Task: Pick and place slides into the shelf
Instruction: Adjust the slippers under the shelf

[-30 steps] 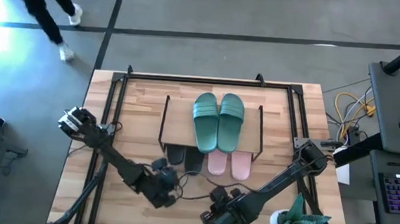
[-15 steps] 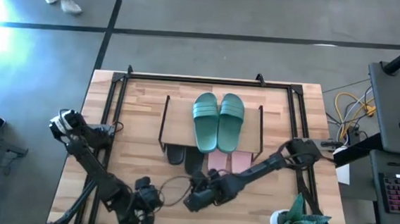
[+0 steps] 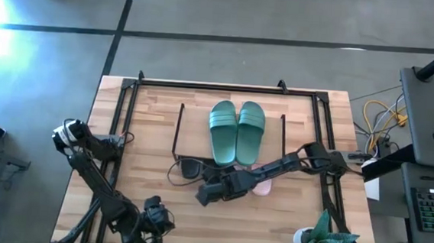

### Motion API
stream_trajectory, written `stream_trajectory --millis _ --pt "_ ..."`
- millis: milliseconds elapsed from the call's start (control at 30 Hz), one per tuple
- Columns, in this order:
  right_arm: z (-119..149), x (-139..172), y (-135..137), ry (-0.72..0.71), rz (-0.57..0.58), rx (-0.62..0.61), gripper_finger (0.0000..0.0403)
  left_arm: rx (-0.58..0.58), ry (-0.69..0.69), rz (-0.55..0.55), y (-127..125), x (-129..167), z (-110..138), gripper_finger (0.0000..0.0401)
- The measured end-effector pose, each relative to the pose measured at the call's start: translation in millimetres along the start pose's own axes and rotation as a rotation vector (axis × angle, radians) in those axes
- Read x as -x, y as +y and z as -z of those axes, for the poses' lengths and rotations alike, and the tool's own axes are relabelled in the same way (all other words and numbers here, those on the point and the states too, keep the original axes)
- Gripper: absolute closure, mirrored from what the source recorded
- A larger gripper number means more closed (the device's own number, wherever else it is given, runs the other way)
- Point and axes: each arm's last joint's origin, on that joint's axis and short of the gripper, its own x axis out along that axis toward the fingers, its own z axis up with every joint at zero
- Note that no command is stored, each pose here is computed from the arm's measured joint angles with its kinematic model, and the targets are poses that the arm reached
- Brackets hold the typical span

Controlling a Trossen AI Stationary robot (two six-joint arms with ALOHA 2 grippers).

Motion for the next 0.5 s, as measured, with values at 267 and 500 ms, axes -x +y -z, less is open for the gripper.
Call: stream_trajectory --millis 267,500 --pt "9.7 40.3 18.6 0.074 -0.148 0.036 0.0375 -0.011 -0.022 -0.013 1.4 -0.4 0.0 0.0390" --pt "58.5 65.4 14.8 0.164 0.066 0.030 0.0375 -0.043 -0.023 -0.020 3.1 -0.9 1.0 0.0390"
